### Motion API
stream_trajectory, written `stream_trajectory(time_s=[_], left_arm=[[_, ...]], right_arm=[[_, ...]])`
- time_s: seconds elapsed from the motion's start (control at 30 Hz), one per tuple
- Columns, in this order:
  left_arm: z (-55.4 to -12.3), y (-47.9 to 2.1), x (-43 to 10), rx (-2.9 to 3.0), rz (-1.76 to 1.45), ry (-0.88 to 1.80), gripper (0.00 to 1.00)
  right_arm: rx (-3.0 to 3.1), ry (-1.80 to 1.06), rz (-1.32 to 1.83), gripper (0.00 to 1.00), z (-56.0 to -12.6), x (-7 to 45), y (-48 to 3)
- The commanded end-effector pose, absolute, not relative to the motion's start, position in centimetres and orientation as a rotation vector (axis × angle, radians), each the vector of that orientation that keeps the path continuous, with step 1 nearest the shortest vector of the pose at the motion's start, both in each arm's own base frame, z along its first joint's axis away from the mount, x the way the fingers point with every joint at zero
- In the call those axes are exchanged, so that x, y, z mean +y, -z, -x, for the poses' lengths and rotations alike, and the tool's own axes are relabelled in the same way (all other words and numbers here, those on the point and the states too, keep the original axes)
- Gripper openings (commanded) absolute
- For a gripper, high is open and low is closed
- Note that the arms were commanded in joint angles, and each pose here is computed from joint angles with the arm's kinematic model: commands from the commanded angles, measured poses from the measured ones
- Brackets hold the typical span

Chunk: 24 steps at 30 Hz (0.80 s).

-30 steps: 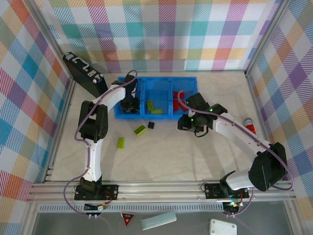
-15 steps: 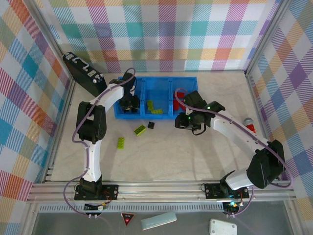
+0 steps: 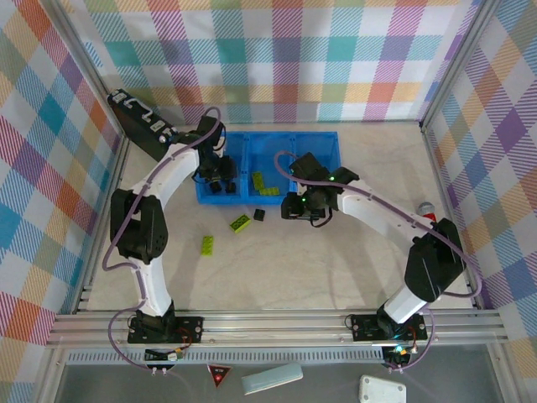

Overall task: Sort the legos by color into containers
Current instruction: Pick up the lego from the center of the table.

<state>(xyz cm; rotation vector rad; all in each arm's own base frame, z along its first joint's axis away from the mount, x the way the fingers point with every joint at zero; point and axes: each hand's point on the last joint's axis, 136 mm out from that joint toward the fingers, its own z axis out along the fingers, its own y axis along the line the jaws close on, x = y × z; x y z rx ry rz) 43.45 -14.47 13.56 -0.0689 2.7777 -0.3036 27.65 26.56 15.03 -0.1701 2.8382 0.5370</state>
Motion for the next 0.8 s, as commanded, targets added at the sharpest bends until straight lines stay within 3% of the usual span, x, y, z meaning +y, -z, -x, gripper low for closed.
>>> stream_trajectory(time_s=[0.0,0.4,0.77], left_arm=[[-41.5,-14.7,-13.9,2.789,0.056,0.319,0.45],[-36.6,-15.9,-11.9,2.782,0.073,0.279,0.45],[-34.6,-18.6,-7.6,2.726,0.092,0.225,0.45]], right_arm=[[2.821,-0.554,0.202,0.44,-28.0,28.1,-15.5],[2.861,-0.552,0.307,0.45,-27.2,32.5,-13.5],[2.752,-0.328,0.788,0.52,-28.8,37.4,-10.1]])
